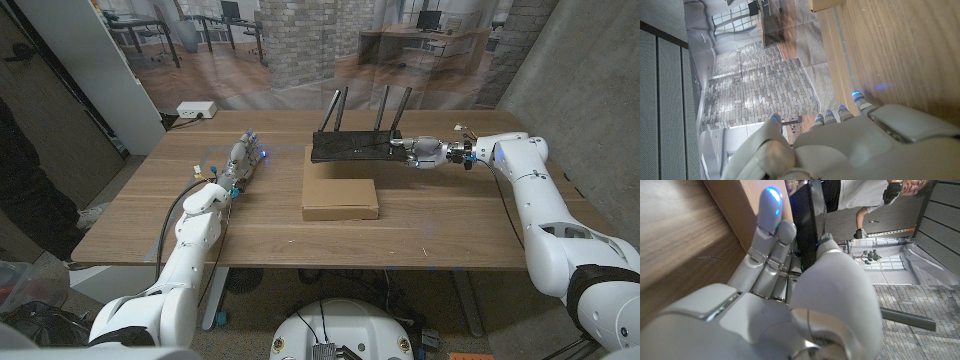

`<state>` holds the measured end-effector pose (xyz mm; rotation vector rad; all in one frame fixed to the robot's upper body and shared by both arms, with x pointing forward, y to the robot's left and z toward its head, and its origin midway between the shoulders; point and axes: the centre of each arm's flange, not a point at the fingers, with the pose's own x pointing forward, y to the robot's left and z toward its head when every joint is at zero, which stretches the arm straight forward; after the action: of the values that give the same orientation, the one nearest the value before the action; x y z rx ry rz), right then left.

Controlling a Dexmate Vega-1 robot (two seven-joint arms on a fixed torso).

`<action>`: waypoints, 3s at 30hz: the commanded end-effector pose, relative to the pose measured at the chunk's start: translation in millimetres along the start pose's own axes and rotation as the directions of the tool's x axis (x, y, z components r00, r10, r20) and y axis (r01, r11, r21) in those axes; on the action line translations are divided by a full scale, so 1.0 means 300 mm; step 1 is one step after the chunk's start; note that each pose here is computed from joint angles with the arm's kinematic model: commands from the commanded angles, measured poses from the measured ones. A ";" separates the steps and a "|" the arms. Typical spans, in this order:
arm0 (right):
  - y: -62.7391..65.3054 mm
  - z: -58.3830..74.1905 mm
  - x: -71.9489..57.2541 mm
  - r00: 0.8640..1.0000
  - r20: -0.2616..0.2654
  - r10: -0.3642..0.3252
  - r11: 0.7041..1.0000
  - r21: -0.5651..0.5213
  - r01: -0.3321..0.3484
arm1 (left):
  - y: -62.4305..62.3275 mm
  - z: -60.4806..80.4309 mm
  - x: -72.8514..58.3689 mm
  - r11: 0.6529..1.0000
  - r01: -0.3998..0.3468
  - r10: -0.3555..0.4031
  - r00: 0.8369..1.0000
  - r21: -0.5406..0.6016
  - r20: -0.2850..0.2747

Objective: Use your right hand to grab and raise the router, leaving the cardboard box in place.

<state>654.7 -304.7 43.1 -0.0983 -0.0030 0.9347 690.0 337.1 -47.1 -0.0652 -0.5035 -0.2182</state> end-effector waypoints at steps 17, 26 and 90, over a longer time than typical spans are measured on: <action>-0.002 0.069 -0.064 0.994 0.106 -0.038 0.998 -0.039 0.042 | 0.001 0.027 -0.020 1.000 0.002 -0.002 1.000 0.012 0.014; 0.004 0.089 -0.076 0.987 0.154 -0.047 0.997 -0.052 0.056 | 0.003 0.034 -0.028 1.000 0.003 -0.003 1.000 0.012 0.019; 0.049 0.156 -0.125 0.926 0.319 -0.203 0.971 -0.057 0.232 | 0.114 0.098 0.005 0.989 0.134 -0.132 0.991 0.063 -0.023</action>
<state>620.3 -317.7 90.4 -0.0419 -0.3470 0.7952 673.8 362.2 -23.7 0.0056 -0.5332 -0.2947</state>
